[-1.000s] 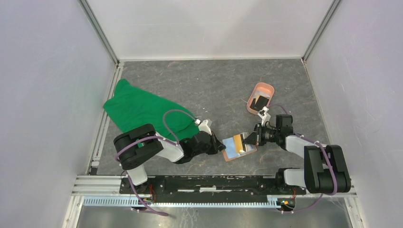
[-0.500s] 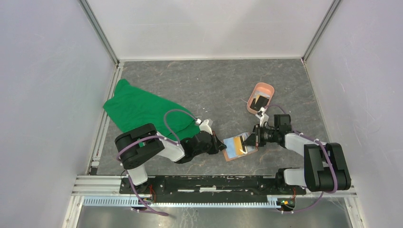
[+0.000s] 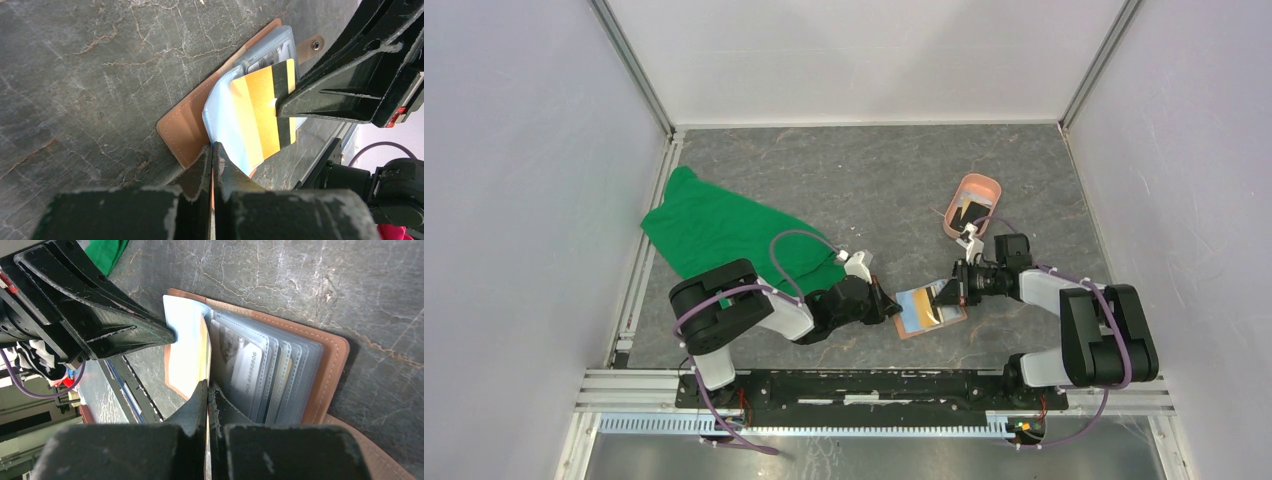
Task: Put the credit cards into the card holder
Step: Insert the credit card into the card holder.
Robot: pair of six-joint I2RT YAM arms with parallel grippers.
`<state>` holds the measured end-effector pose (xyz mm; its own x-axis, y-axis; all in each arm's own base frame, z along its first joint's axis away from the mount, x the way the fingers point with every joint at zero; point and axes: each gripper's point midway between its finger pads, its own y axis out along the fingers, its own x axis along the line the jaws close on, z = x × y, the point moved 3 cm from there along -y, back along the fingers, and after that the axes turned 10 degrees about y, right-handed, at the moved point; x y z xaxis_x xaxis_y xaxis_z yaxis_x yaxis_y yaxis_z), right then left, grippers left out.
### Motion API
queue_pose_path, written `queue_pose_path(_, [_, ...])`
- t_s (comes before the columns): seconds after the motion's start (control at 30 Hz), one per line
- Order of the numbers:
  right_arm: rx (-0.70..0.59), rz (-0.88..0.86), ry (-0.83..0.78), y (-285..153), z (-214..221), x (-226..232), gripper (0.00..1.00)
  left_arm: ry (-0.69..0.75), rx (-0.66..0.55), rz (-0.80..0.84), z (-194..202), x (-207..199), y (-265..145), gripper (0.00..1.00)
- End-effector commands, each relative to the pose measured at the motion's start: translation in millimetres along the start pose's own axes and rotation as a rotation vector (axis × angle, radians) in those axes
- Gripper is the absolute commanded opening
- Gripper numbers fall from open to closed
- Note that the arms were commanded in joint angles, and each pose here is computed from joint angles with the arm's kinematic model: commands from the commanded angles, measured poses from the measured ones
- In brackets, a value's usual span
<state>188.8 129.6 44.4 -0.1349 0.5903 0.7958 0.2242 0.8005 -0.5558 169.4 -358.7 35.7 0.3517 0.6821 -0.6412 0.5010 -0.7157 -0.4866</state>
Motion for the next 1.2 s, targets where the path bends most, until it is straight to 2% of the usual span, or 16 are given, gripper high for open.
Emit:
queue_pose_path(0.0, [0.052, 0.084, 0.019, 6, 9, -12, 0.00, 0.020, 0.068, -0.065, 22, 21, 2, 0.03])
queue_pose_path(0.33, [0.123, 0.084, -0.023, 19, 12, -9, 0.01, 0.010, 0.069, -0.017, 22, 13, 1, 0.06])
queue_pose_path(0.47, [0.153, 0.078, -0.086, 17, 8, -7, 0.20, 0.008, 0.062, -0.014, 20, 13, -2, 0.08])
queue_pose_path(0.67, [0.131, 0.114, -0.216, 10, -4, -6, 0.37, 0.013, 0.050, -0.007, 16, 11, -8, 0.11])
queue_pose_path(0.93, [0.113, 0.209, -0.427, 5, -13, 1, 0.47, 0.026, 0.036, 0.008, 11, 6, -13, 0.15])
queue_pose_path(1.07, [0.112, 0.235, -0.479, 4, -14, 3, 0.56, 0.024, 0.029, 0.030, 9, 2, -16, 0.16])
queue_pose_path(1.17, [0.141, 0.222, -0.487, 6, -9, 4, 0.59, 0.027, 0.024, 0.050, 7, -2, -18, 0.17])
